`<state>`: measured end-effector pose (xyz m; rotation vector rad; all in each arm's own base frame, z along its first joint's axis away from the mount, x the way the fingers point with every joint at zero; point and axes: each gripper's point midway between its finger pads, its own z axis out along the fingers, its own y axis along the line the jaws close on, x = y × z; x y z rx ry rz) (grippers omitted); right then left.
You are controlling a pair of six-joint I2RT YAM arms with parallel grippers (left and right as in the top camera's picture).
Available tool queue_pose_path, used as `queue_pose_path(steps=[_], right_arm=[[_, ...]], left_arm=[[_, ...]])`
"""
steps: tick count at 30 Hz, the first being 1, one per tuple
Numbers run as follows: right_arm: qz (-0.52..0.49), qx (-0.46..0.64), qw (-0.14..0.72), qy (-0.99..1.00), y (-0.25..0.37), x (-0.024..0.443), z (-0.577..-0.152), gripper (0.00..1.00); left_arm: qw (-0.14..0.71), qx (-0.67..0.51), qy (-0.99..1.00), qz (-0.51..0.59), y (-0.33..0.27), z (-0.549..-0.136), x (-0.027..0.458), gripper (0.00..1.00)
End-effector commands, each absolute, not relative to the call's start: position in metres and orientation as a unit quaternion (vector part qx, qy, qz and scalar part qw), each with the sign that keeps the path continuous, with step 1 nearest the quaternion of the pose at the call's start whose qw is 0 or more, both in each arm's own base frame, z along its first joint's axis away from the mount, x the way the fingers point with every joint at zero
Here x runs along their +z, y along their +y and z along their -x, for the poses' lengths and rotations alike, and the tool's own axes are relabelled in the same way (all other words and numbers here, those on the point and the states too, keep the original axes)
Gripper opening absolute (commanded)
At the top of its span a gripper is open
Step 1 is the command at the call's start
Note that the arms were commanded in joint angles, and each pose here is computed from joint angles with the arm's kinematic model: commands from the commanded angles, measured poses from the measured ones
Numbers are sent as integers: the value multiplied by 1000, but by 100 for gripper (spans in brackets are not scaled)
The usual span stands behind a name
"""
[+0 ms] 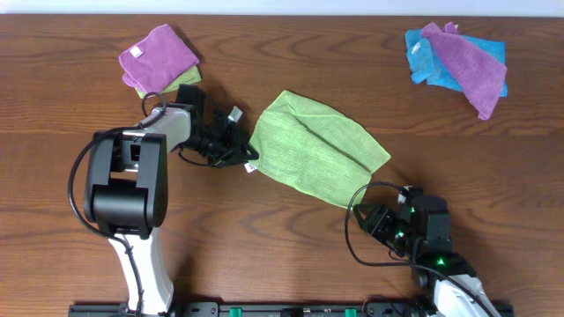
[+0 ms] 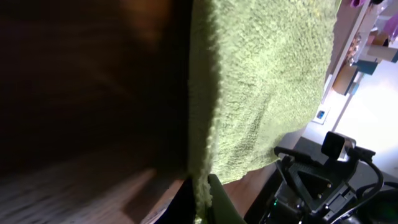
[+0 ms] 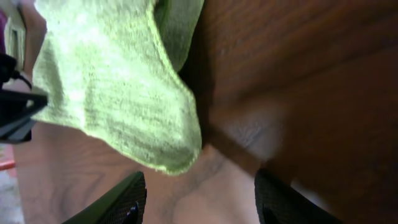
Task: Fold the cloth
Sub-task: 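Grasp the cloth's right corner with the right gripper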
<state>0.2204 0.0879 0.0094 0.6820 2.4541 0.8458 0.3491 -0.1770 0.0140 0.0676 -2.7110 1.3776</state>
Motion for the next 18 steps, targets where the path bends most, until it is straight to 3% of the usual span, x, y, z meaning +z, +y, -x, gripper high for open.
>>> queue_pose_path(steps=[1, 18], right_arm=[[-287, 253, 216, 899, 68, -17, -209, 57], [-287, 254, 199, 902, 73, -49, -223, 52]], left_arm=[[60, 458, -887, -8, -185, -344, 12, 6], [80, 458, -885, -1, -196, -333, 13, 6]])
